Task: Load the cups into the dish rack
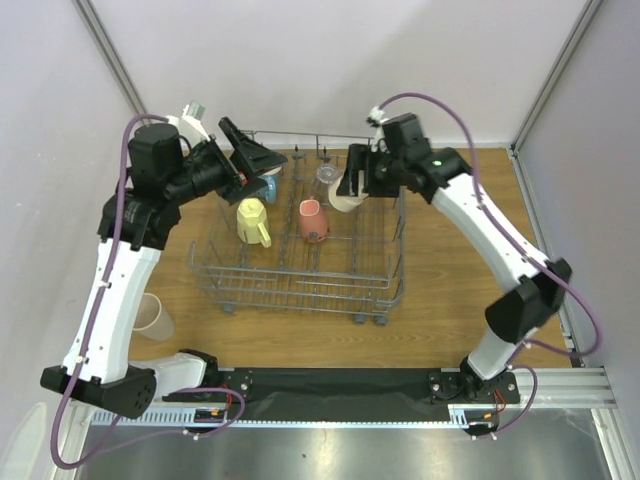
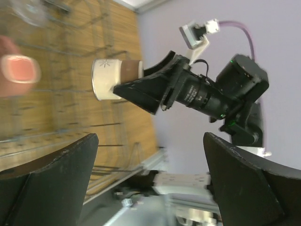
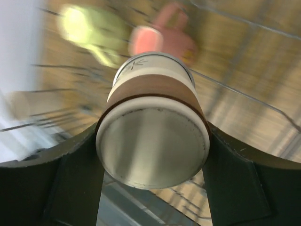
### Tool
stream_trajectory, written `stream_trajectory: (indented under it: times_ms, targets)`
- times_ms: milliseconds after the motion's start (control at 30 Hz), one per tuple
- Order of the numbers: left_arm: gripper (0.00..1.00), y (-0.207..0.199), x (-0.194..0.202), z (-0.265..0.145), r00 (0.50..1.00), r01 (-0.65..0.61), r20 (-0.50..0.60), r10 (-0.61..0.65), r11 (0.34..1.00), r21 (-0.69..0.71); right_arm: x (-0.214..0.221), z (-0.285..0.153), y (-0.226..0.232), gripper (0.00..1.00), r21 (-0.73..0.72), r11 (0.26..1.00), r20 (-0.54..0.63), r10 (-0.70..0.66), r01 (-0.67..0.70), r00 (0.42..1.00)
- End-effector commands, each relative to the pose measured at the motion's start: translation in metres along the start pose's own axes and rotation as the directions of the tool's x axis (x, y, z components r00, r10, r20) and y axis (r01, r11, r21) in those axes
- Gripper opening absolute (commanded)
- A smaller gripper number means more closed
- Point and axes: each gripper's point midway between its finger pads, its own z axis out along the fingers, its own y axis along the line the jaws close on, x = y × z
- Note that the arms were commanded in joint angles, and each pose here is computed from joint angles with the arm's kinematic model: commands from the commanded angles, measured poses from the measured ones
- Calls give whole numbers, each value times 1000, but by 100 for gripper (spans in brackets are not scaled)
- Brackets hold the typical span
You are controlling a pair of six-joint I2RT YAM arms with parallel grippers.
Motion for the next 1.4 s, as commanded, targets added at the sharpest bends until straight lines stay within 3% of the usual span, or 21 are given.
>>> stream_trajectory:
  times_ms: [0,233,567,900,1233,1300,1367]
  targets:
    - [100,30,-1,-28,986,-158,18,164,969,-189,0,10,-26,0,243,955,-16,-169,168,985]
    - [100,53,5,-45,978,-201,-6,207,941,-272,37,49,-46,0,357,892,-166,-231,277,959]
    - [100,56,4,-49,981,-189,-21,191,944,-271,52,68,-72,0,454,822,-230,-264,344,937]
    - [100,79,-8,-53,992,-119,1,130,919,-376,64,78,-73,0,420,841,-253,-253,341,934]
    - [100,69,-12,-51,990,-124,22,139,937,-326,69,92,-95,0,431,833,-286,-239,347,928]
    - [100,60,-17,-57,985,-127,72,156,945,-301,71,96,-101,1,431,835,-296,-227,342,928]
    - [100,71,-26,-65,979,-73,149,137,924,-374,74,98,-103,2,423,841,-305,-219,338,927]
